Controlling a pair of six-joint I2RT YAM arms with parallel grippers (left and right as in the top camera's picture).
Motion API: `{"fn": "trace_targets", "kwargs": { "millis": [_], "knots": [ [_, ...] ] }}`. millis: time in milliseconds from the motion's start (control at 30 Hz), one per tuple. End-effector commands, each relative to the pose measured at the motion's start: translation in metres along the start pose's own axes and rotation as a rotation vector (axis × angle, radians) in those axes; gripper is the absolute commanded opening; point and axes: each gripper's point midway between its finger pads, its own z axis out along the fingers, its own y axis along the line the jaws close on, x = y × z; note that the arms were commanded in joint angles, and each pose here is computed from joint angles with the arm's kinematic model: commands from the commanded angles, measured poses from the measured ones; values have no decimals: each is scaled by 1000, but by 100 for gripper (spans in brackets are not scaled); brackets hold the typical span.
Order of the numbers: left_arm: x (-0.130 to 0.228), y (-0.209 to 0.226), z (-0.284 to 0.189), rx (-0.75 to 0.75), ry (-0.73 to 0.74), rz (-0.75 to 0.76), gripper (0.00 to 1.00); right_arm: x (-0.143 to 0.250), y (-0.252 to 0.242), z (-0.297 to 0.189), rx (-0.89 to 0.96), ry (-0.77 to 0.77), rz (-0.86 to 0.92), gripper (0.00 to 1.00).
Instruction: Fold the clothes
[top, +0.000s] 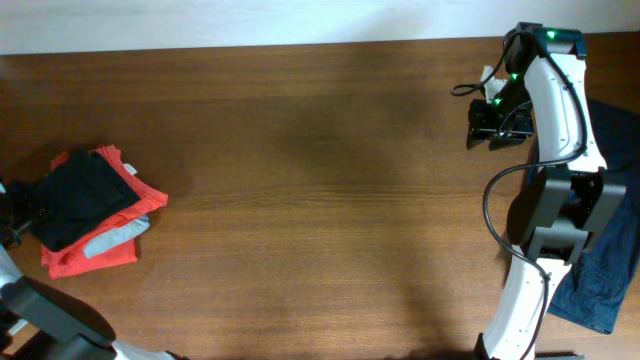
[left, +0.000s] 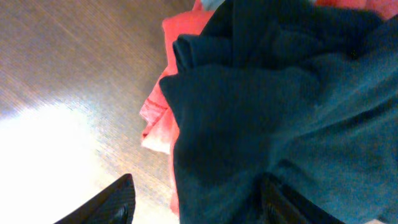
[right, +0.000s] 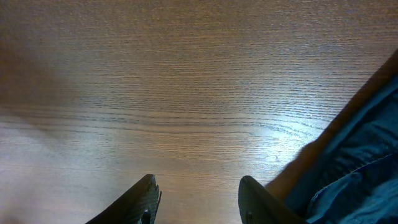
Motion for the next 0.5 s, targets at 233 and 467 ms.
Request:
{"fn": "trace_targets", "kwargs": {
  "millis": [233, 467],
  "knots": [
    [-15, -108, -132, 634, -418, 364, 67, 0, 3, -17, 7, -45, -15, 47],
    [-12, -125, -81, 809, -349, 390, 66, 0, 3, -17, 6, -44, -15, 47]
  ]
}}
